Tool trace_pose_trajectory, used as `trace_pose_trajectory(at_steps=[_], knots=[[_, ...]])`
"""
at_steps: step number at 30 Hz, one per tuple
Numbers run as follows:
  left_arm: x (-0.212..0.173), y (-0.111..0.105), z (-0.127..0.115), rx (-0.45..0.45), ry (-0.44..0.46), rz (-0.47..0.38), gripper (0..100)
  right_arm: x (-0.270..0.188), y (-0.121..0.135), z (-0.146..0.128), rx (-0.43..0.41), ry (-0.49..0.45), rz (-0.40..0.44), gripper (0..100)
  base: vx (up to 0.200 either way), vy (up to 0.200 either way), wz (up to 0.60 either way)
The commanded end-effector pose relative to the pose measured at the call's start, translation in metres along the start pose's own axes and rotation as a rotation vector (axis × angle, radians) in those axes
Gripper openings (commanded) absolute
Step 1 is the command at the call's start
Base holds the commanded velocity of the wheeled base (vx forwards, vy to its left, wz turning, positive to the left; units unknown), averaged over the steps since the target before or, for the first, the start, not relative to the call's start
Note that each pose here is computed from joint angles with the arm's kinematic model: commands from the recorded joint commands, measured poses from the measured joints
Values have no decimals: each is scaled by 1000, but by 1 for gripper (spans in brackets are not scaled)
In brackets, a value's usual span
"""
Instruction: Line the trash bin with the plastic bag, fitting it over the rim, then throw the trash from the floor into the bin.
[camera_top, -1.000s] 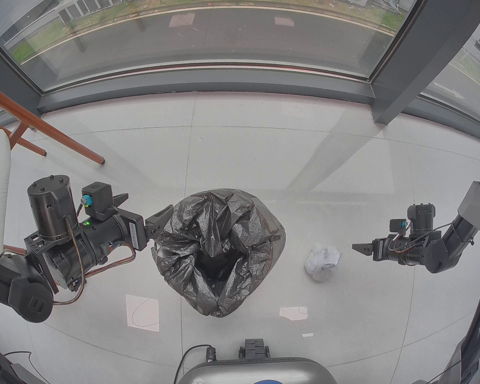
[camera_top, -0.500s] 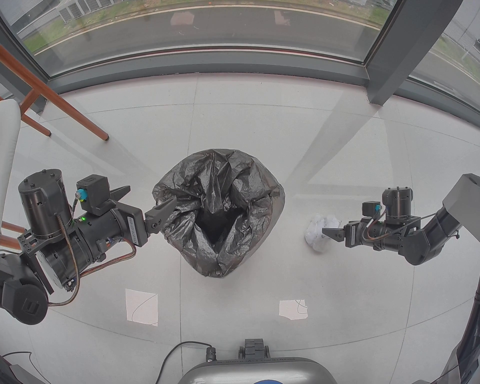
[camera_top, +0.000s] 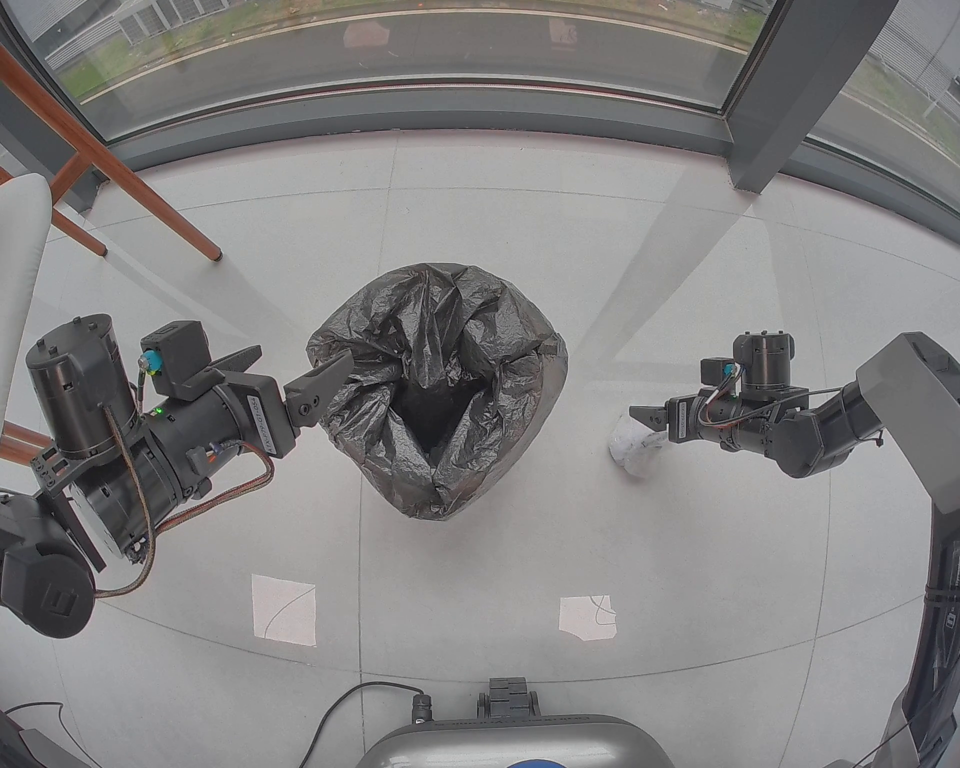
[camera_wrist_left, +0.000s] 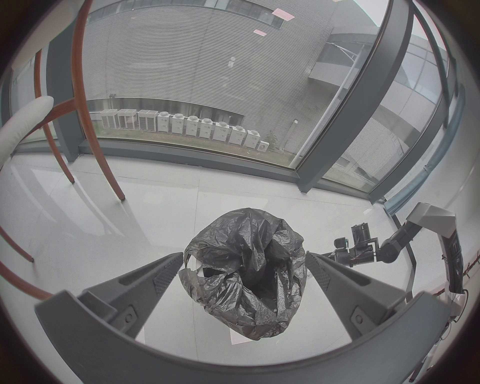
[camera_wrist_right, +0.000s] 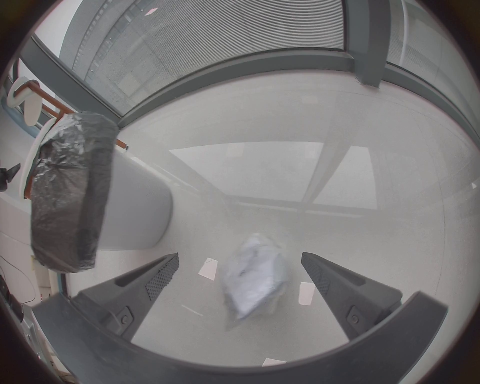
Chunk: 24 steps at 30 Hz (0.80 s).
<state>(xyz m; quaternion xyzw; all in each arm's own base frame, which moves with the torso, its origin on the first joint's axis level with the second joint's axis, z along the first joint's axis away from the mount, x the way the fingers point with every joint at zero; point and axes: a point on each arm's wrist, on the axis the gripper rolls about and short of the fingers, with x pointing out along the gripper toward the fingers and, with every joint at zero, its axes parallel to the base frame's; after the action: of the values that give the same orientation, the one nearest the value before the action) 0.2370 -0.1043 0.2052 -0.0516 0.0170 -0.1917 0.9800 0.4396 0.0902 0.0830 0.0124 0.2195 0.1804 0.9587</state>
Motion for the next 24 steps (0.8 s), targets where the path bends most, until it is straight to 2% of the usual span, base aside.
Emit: trace_pose_trajectory(at_steps=[1, 7, 16, 24], knots=[[1, -1, 4, 21, -12, -29, 100, 15, -23, -6, 16, 3, -41, 100, 0, 0, 0], [1, -1, 2, 22, -5, -37, 100, 20, -33, -17, 31, 37, -58, 100, 0, 0, 0], [3, 0, 0, 25, 4, -36, 100, 26, -16, -23, 20, 58, -26, 100, 0, 0, 0], [4, 0, 4, 25, -12, -35, 100, 43, -14, -46, 21, 101, -16, 100, 0, 0, 0]])
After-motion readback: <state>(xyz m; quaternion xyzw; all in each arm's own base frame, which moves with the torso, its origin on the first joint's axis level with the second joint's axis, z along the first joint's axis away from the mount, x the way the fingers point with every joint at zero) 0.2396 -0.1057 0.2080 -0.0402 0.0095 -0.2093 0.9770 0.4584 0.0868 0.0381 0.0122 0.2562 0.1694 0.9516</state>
